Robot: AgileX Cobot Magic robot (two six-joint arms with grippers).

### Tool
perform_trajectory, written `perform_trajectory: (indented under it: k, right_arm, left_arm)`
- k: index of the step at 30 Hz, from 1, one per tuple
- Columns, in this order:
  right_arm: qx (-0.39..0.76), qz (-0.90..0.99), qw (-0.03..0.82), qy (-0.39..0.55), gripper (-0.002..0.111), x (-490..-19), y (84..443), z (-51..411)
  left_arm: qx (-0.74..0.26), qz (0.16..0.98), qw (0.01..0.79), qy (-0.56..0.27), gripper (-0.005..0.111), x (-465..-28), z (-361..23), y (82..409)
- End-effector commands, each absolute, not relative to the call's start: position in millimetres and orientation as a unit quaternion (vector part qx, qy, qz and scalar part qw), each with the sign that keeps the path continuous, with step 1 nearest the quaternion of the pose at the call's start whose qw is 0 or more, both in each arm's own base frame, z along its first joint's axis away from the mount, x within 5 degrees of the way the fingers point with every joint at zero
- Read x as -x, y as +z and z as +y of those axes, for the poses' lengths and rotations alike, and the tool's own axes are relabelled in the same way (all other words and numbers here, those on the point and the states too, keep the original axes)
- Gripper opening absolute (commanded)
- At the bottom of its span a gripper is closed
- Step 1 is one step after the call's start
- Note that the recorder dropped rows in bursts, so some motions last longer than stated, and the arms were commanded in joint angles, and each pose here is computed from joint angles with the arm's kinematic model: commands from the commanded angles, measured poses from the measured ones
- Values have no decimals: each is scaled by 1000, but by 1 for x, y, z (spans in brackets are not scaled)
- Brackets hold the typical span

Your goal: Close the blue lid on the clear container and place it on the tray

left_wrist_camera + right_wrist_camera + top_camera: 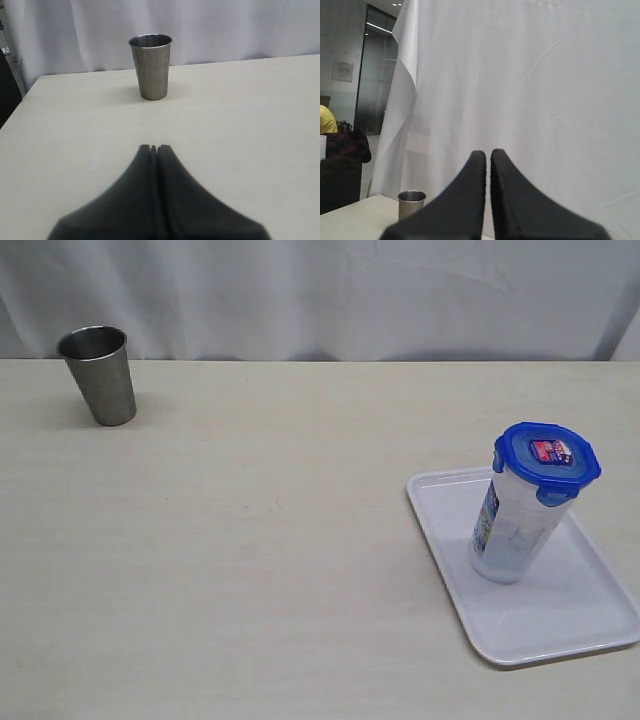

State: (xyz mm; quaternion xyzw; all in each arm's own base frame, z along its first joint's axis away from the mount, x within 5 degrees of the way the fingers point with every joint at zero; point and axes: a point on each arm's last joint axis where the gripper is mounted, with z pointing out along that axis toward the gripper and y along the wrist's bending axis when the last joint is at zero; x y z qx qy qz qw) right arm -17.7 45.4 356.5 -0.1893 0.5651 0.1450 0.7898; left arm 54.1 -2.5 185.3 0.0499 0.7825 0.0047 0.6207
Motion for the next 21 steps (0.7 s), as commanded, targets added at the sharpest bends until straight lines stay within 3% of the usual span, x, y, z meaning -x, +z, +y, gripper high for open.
perform_trajectory:
  k: [1,6,12,17,21]
  right_arm:
    - [178,562,796,139,4,17,357,43]
    - [148,560,807,119,4,12,355,37]
    - [15,563,816,130,4,-3,345,18]
    - [-104,540,819,165,4,-17,328,3]
    - [-133,531,823,150,4,-28,307,-4]
  left_arm:
    - [-46,782,622,3,0,-54,-2,185]
    - [-46,782,622,3,0,-54,-2,185]
    - [-46,782,622,3,0,-54,-2,185]
    - [-46,782,622,3,0,-54,-2,185]
    - [-46,782,622,3,0,-54,-2,185]
